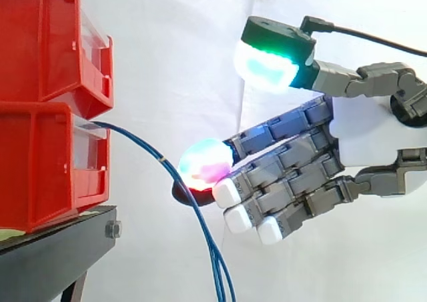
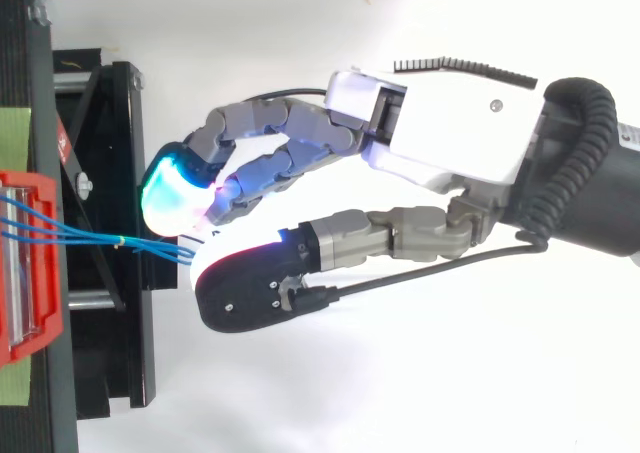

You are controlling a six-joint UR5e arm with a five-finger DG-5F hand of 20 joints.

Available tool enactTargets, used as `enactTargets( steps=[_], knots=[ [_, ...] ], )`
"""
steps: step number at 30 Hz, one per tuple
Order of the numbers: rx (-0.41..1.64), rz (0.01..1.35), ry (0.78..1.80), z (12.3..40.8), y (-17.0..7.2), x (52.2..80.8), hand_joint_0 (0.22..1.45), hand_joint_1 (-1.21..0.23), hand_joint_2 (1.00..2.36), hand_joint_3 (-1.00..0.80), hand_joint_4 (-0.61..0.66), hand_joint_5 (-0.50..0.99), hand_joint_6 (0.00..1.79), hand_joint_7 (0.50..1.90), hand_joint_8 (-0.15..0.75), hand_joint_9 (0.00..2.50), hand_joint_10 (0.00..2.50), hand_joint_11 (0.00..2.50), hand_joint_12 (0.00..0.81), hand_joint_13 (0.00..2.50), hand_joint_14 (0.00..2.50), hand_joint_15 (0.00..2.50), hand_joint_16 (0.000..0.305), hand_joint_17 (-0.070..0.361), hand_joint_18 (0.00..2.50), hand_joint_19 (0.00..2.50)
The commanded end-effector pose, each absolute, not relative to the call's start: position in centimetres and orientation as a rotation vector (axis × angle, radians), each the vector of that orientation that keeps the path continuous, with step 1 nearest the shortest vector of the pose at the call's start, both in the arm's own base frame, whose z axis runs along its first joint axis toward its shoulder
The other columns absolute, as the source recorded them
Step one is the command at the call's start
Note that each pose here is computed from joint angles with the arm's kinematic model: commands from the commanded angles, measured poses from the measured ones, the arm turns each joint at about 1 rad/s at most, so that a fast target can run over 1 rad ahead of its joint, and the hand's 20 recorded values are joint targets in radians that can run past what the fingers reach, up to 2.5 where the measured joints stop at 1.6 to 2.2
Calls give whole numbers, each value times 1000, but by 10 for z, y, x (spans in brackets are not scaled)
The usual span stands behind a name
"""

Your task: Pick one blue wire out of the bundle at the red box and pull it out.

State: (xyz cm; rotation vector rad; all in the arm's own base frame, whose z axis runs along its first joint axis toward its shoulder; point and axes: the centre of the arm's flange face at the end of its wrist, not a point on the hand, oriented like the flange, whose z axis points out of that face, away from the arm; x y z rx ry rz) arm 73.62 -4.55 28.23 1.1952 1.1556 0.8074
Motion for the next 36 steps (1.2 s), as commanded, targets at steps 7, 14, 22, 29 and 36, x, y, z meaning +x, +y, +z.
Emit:
enactTargets(
  steps=[7,14,22,29,36],
  knots=[
    [1192,811,1153,274,-46,743,538,-501,1002,-464,412,-150,502,855,345,749,6,339,413,758,10,409,49,110,613,525],
    [1182,830,1148,253,-34,769,538,-501,1003,-464,409,-150,502,855,345,754,6,354,413,765,11,410,49,110,614,527],
    [1167,829,1149,252,-30,778,539,-501,1003,-463,419,-148,502,851,346,761,6,355,414,770,11,407,49,110,622,524],
    [1137,832,1156,253,-19,780,551,-523,1003,-455,427,-141,502,883,345,766,6,350,411,779,10,401,48,108,640,524],
    [1140,830,1151,253,-20,780,562,-552,1004,-445,429,-133,502,946,344,774,6,353,408,787,10,397,47,107,652,517]
  ],
)
